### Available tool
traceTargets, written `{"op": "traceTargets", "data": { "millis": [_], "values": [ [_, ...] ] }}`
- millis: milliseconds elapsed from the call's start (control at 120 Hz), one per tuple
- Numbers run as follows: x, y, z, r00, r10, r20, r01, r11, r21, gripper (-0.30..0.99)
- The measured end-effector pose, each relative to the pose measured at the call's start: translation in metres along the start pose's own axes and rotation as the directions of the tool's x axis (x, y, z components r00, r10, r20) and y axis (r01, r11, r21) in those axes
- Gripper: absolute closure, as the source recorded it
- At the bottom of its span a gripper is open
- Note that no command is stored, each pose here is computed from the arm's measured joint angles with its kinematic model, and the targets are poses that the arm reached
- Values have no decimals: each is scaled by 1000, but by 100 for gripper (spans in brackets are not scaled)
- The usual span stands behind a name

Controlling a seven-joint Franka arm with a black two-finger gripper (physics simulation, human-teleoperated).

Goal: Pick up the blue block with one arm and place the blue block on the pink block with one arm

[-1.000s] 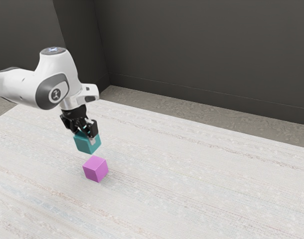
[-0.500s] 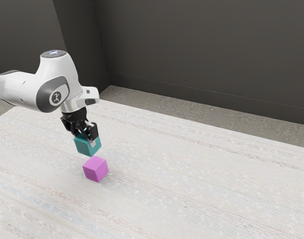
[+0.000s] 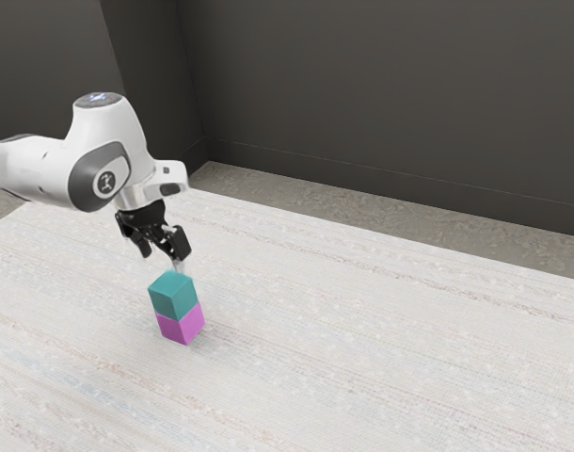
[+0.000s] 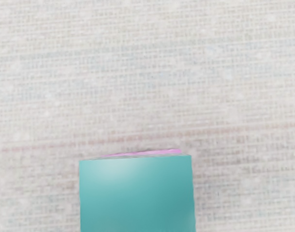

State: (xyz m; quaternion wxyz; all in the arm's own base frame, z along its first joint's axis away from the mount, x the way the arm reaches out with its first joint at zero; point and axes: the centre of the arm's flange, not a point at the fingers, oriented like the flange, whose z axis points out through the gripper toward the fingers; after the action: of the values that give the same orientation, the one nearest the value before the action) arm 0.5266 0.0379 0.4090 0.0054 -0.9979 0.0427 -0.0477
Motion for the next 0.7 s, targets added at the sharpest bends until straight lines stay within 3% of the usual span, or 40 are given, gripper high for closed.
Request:
{"op": "traceTargets", "data": {
  "millis": [233, 700],
  "values": [
    [8, -3, -37, 999, 9, -43, -9, 1000, 1, 2],
    [8, -3, -48, 999, 26, -41, -26, 1000, -2, 0]
  ]
}}
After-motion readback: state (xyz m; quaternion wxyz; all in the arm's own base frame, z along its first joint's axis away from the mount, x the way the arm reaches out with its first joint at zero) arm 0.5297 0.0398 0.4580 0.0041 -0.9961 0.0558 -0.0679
